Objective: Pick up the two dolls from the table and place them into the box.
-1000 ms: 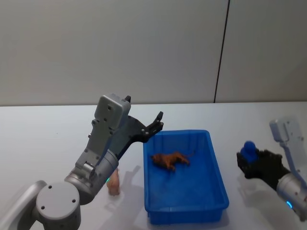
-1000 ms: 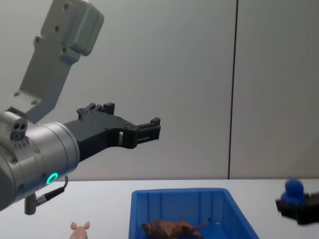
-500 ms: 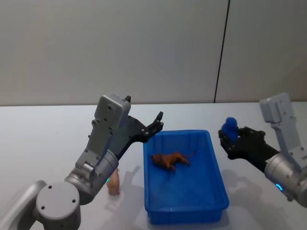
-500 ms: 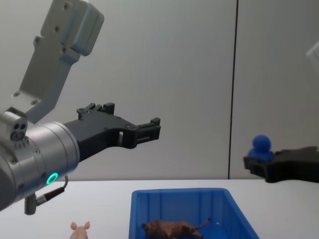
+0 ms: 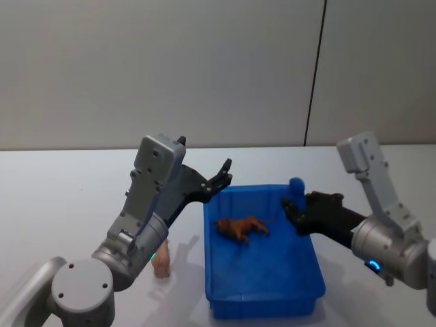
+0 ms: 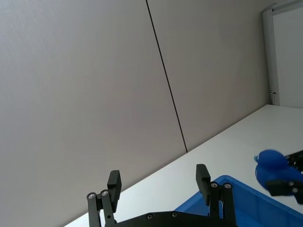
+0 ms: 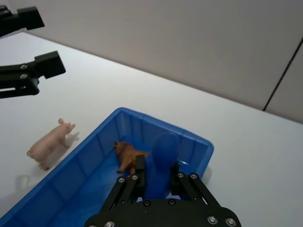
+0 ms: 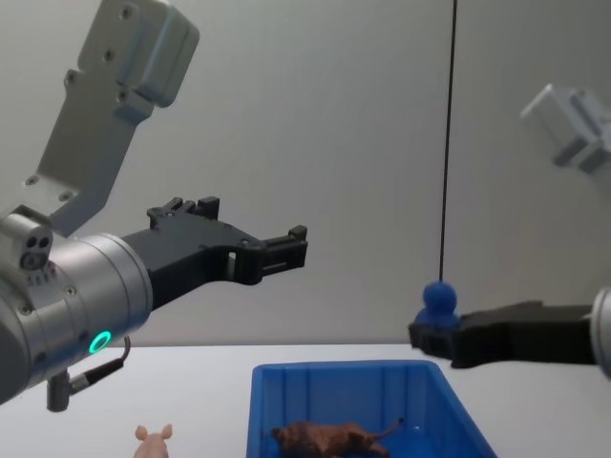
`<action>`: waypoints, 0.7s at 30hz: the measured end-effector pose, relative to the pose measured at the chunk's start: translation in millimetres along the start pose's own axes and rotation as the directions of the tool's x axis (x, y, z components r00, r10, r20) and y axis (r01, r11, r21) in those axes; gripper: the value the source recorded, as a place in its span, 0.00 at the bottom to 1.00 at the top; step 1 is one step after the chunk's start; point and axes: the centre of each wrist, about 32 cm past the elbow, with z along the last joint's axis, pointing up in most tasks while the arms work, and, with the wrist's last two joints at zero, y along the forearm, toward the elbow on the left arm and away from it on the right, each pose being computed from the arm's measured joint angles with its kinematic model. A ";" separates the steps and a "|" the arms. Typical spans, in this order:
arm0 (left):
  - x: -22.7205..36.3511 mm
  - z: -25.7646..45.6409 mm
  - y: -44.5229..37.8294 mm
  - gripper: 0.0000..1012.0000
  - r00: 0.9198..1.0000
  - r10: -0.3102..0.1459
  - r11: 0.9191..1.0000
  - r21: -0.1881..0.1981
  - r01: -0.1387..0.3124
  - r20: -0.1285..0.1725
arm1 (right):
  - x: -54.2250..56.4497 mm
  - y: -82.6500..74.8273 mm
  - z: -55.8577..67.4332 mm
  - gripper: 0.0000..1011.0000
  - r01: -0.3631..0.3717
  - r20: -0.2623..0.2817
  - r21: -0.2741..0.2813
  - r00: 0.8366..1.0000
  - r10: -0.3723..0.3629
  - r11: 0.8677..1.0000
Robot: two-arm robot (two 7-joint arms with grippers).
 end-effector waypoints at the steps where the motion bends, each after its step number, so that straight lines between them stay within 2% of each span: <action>1: 0.0 0.0 0.0 0.99 1.000 0.000 1.000 0.000 0.000 0.000 | -0.2 1.1 0.0 0.26 -0.006 -0.004 -0.007 1.000 0.006 1.000; 6: 0.0 0.0 0.0 0.99 1.000 0.000 1.000 0.000 0.000 0.000 | -1.5 9.7 -1.7 0.25 -0.053 -0.035 -0.064 0.998 0.051 0.997; 10: 0.0 0.0 0.0 0.99 1.000 0.000 1.000 0.000 0.000 0.000 | -2.3 16.1 -3.8 0.40 -0.082 -0.056 -0.099 0.996 0.076 0.992; 15: 0.0 0.0 0.0 0.99 1.000 0.000 1.000 0.000 0.000 0.000 | -3.3 21.2 -5.1 0.55 -0.106 -0.072 -0.125 0.993 0.097 0.986; 16: 0.0 0.0 0.0 0.99 1.000 0.000 1.000 0.000 0.000 0.000 | -3.4 22.4 -5.6 0.61 -0.111 -0.076 -0.132 0.992 0.102 0.985; 21: 0.0 0.0 0.0 0.99 1.000 0.000 1.000 0.000 0.000 0.000 | -4.0 25.5 -6.7 0.72 -0.126 -0.087 -0.150 0.990 0.114 0.981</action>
